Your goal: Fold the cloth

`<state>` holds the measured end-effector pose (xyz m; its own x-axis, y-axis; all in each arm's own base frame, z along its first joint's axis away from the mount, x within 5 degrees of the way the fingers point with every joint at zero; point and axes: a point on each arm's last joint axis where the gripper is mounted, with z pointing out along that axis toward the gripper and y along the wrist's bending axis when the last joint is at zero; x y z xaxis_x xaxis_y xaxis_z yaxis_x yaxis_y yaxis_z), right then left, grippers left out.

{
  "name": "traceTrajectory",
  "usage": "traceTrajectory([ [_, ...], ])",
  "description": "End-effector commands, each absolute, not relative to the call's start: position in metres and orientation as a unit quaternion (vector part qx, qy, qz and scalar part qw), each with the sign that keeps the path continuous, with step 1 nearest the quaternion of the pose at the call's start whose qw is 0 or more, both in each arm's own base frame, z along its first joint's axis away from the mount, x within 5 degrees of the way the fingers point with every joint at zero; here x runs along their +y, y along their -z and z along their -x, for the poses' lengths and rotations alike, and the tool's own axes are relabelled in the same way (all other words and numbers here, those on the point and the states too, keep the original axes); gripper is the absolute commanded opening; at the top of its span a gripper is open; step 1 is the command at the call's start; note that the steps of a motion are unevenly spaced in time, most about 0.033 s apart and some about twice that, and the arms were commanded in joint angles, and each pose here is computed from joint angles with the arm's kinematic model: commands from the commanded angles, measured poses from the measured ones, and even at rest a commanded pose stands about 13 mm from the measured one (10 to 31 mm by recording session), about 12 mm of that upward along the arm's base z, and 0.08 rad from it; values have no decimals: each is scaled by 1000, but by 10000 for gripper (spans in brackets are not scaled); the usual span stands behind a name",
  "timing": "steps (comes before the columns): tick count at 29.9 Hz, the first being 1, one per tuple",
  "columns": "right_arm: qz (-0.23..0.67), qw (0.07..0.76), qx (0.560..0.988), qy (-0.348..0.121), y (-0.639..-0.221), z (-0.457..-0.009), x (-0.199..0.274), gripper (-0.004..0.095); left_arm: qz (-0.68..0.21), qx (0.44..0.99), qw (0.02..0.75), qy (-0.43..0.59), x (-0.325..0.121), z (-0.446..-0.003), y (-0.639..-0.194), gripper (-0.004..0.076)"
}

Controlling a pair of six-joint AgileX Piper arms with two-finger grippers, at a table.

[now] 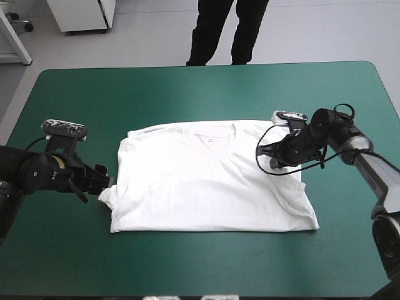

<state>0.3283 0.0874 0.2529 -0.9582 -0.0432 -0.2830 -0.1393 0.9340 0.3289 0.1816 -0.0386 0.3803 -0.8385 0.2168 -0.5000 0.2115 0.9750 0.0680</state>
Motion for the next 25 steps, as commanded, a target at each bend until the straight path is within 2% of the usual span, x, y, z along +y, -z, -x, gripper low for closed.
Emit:
traceTrajectory([
  [1,46,176,967,-176,-263,-334,95,17,-104,949,299,4,-38,-179,-394,598],
  [4,54,164,969,-176,-255,-335,102,125,-104,948,300,4,-39,-180,-394,598],
  [9,66,154,968,-185,-253,-332,113,455,-99,949,300,6,-39,-180,-394,598],
  [11,76,138,969,-189,-257,-329,114,548,-99,949,300,6,-39,-180,-394,598],
  [14,89,132,970,-183,-271,-326,113,558,-99,949,299,6,-38,-179,-394,598],
  [20,101,191,964,-157,-326,-303,101,554,-91,953,288,6,-38,-178,-393,598],
  [25,93,211,967,-109,-357,-269,82,554,-89,954,286,7,-38,-177,-393,598],
])
